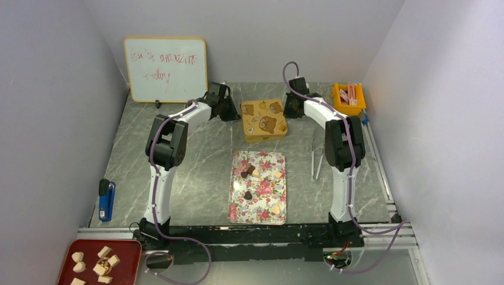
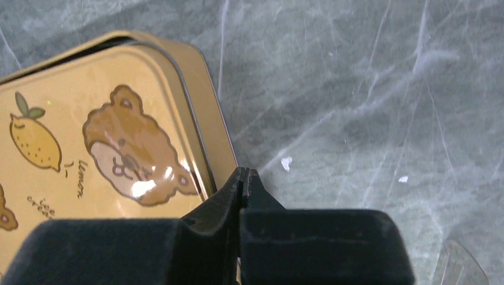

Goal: Pack the chocolate
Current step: Close the box lid on the packing box.

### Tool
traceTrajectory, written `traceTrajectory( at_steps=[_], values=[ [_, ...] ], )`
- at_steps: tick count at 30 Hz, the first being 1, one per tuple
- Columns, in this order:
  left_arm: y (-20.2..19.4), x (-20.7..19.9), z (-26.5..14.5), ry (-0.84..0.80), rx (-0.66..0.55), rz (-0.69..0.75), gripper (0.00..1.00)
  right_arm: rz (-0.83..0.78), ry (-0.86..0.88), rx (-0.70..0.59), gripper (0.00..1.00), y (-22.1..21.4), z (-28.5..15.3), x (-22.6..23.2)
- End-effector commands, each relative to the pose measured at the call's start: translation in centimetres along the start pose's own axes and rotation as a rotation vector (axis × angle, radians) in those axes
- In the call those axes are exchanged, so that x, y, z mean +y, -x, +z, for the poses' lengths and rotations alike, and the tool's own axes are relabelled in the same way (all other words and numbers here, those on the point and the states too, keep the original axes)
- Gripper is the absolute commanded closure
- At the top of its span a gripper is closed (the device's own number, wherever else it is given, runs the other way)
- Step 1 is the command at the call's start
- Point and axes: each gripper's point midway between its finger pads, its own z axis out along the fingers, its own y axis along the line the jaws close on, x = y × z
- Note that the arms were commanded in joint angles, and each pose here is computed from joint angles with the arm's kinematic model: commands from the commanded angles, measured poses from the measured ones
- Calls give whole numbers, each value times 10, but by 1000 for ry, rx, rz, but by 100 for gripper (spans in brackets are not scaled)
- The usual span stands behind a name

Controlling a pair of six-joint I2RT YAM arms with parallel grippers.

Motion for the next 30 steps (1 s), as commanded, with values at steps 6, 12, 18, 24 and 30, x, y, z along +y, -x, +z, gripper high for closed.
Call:
traceTrajectory(
  at_steps=[6, 12, 18, 24, 30],
  values=[
    [12, -15, -3, -48, -24, 28, 87, -8, 25, -18, 100, 21, 10, 13],
    [13, -16, 0, -53, -25, 25, 87, -12, 31, -21, 100, 26, 16, 17],
    [14, -17, -1, -48, -22, 31, 87, -9, 23, -28, 100, 32, 19, 18],
    [26, -10, -14, -15, -63, 27, 87, -9, 10, -27, 100, 33, 21, 13],
    [43, -1, -29, 28, -104, 33, 86, -10, 9, -23, 100, 34, 24, 10]
  ],
)
